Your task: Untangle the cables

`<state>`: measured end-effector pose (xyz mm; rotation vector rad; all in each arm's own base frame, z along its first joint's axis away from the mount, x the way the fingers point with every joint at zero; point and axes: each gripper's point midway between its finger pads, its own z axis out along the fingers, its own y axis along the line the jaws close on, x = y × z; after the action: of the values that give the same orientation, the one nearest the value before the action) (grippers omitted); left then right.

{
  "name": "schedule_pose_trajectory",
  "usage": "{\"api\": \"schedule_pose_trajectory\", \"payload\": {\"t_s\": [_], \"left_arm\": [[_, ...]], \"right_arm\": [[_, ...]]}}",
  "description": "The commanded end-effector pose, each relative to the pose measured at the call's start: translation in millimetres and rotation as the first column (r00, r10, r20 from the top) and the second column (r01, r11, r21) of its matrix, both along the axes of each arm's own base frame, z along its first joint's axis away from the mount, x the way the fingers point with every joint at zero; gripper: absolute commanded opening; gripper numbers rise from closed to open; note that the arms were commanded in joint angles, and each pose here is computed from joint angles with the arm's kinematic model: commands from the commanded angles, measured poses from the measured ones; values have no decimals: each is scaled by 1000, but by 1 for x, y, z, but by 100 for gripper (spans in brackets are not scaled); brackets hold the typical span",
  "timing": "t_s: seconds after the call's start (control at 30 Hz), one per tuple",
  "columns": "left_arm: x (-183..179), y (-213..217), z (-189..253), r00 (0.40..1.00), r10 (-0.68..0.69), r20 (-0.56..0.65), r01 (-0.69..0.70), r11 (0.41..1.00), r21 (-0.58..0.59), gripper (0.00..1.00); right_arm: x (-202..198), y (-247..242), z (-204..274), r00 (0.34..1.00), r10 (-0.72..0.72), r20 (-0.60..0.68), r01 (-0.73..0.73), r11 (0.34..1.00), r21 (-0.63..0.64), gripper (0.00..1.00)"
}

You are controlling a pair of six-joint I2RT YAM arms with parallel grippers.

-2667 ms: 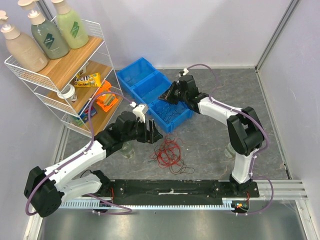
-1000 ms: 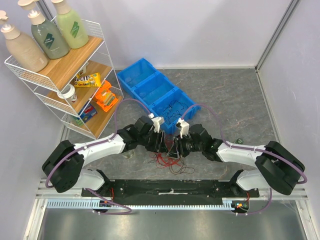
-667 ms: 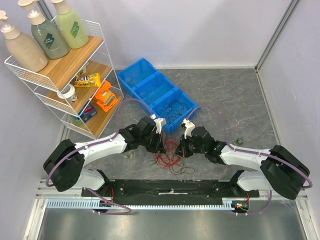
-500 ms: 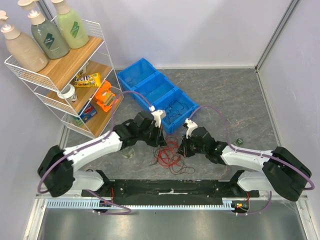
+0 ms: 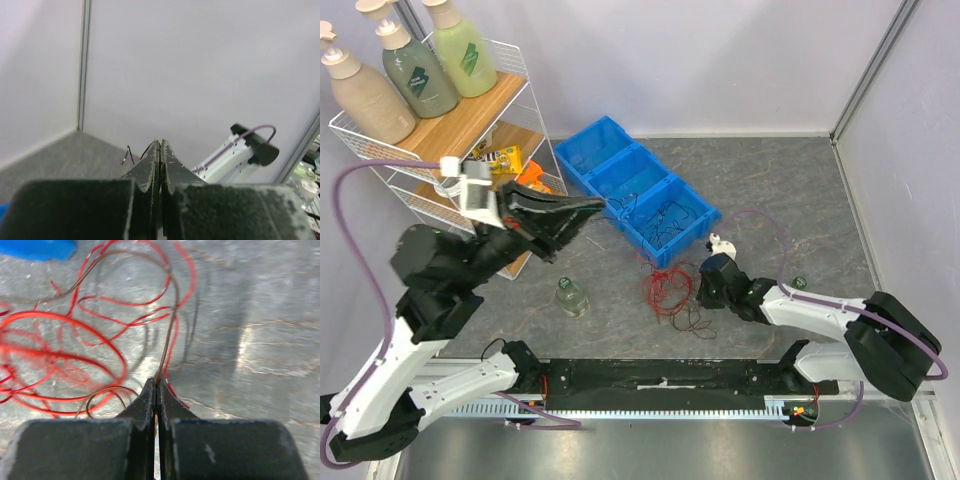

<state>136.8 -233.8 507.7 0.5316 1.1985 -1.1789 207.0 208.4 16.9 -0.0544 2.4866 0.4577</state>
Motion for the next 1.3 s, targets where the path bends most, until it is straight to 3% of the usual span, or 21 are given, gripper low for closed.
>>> {"api": "schedule_pose_trajectory", "payload": {"t_s": [0.0, 0.23, 0.33, 0.37, 0.43, 0.53, 0.67, 0.8, 0.87, 0.97, 1.13, 1.27], "left_arm": [[-5, 3, 36, 993, 3, 116, -1, 1000, -21, 2], [-26, 22, 105, 968, 15, 250, 18, 991, -129, 2], [-33, 28, 138, 953, 26, 301, 28, 984, -174, 2], [-34, 26, 145, 952, 17, 305, 40, 983, -180, 2], [-30, 18, 148, 957, -6, 291, 58, 984, -169, 2], [-19, 5, 141, 968, -24, 252, 61, 989, -138, 2], [-4, -2, 129, 978, 5, 207, 20, 993, -120, 1], [8, -11, 118, 987, 14, 163, 1, 995, -95, 2], [12, -16, 112, 990, 5, 141, 6, 997, -80, 2], [19, -22, 104, 994, 2, 106, 4, 998, -63, 1], [25, -27, 95, 998, 7, 61, -4, 999, -44, 2], [28, -28, 91, 999, 12, 41, -11, 999, -34, 2]], "right_arm": [[17, -31, 17, 988, -140, 62, 144, 986, -81, 0], [27, -52, 34, 975, -179, 128, 196, 972, -132, 0], [30, -48, 33, 983, -135, 123, 154, 975, -162, 2], [31, -42, 34, 989, -97, 115, 116, 979, -170, 6], [31, -25, 45, 994, 9, 111, 8, 988, -152, 29], [32, -1, 95, 967, 127, 220, -112, 991, -77, 56], [31, 12, 176, 904, 194, 381, -211, 977, 2, 73], [7, 48, 254, 751, 364, 550, -481, 873, 78, 81], [-10, 69, 294, 638, 417, 647, -623, 773, 117, 85], [-25, 94, 332, 532, 444, 721, -744, 651, 148, 85], [-19, 114, 376, 472, 351, 809, -774, 604, 189, 84], [-29, 127, 394, 425, 339, 839, -825, 527, 205, 78]]}}
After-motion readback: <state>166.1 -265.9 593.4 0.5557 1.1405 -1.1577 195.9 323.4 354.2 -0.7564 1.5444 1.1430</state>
